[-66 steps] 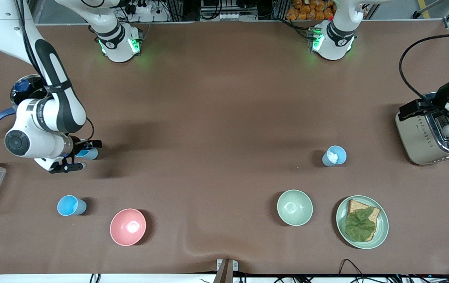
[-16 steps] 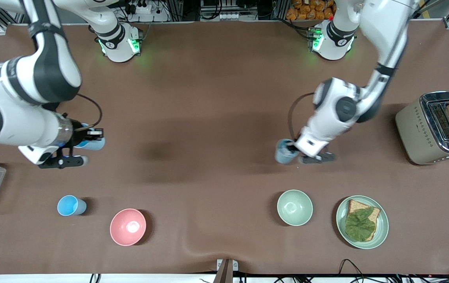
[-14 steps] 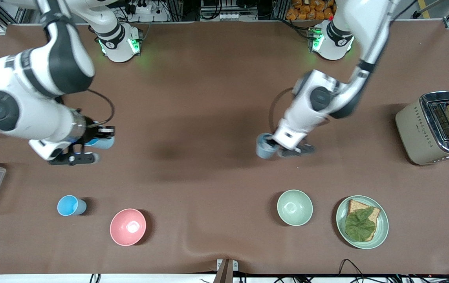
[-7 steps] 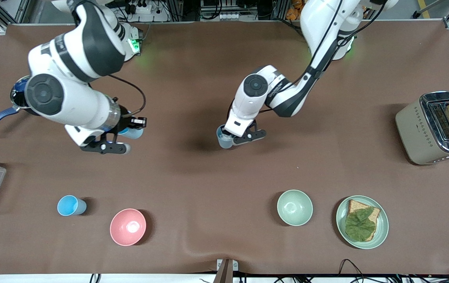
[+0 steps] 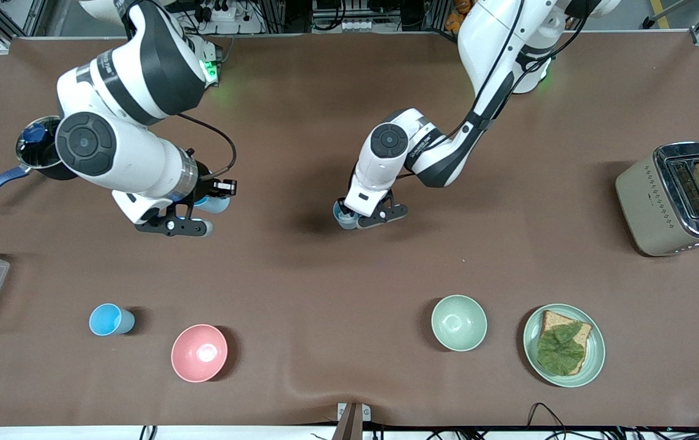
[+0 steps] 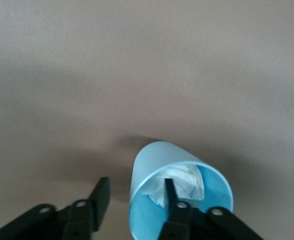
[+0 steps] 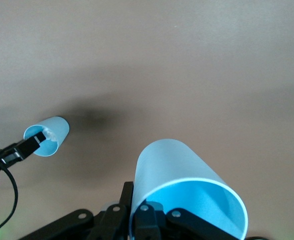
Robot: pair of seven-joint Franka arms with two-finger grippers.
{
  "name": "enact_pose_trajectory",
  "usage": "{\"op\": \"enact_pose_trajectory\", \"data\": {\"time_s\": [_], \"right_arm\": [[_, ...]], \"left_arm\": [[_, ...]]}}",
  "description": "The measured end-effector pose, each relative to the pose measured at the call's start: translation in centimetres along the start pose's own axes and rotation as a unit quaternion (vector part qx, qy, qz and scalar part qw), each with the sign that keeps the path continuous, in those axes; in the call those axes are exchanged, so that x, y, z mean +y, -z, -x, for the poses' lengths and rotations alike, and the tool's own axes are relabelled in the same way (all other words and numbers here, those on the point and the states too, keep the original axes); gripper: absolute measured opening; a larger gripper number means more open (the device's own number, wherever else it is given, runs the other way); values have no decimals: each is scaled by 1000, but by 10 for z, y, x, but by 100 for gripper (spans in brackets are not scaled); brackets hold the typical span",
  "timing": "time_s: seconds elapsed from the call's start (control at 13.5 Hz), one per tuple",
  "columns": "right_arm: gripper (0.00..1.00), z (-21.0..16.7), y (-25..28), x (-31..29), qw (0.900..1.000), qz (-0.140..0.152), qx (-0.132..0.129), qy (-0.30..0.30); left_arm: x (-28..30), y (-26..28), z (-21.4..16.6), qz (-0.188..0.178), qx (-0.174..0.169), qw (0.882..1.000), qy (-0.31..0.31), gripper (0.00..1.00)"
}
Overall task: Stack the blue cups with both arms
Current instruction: 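Drop the left gripper's cup into the right cup while the left withdraws, then lower the stacked blue cups onto the table middle with the right gripper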
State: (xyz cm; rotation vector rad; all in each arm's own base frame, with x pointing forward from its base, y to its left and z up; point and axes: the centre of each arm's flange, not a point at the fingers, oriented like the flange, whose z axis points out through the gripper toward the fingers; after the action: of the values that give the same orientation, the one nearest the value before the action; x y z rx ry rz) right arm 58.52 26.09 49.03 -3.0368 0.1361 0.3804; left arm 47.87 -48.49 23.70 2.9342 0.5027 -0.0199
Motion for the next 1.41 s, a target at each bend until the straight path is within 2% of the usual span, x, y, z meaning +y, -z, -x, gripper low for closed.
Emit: {"op": "enact_pose_trajectory", "data": {"time_s": [0.15,0.3,0.52,0.67,0.81,0.96,1.11,1.41], "right_arm": [[4,15,-6,-31,1000,4,4,26],[4,31,-14,-66,998,2,18,54],[4,42,-37,-109,995,2,35,93],[4,49,-68,-147,988,20,67,134],[4,64,-112,-191,978,48,93,179],[4,71,-149,-219,970,57,111,207],[4,70,-172,-229,966,66,118,220],[4,80,-201,-247,966,69,125,214]], "left_arm": [[5,39,-14,-10,6,1000,5,78],[1,103,-35,-25,34,999,4,98],[-38,197,-80,-74,97,992,-13,100],[-86,242,-125,-101,104,989,-26,100],[-148,278,-180,-113,108,987,-27,100],[-201,308,-215,-118,104,987,-35,100],[-237,351,-218,-102,65,991,-49,100],[-282,433,-204,-101,56,990,-86,100]]}}
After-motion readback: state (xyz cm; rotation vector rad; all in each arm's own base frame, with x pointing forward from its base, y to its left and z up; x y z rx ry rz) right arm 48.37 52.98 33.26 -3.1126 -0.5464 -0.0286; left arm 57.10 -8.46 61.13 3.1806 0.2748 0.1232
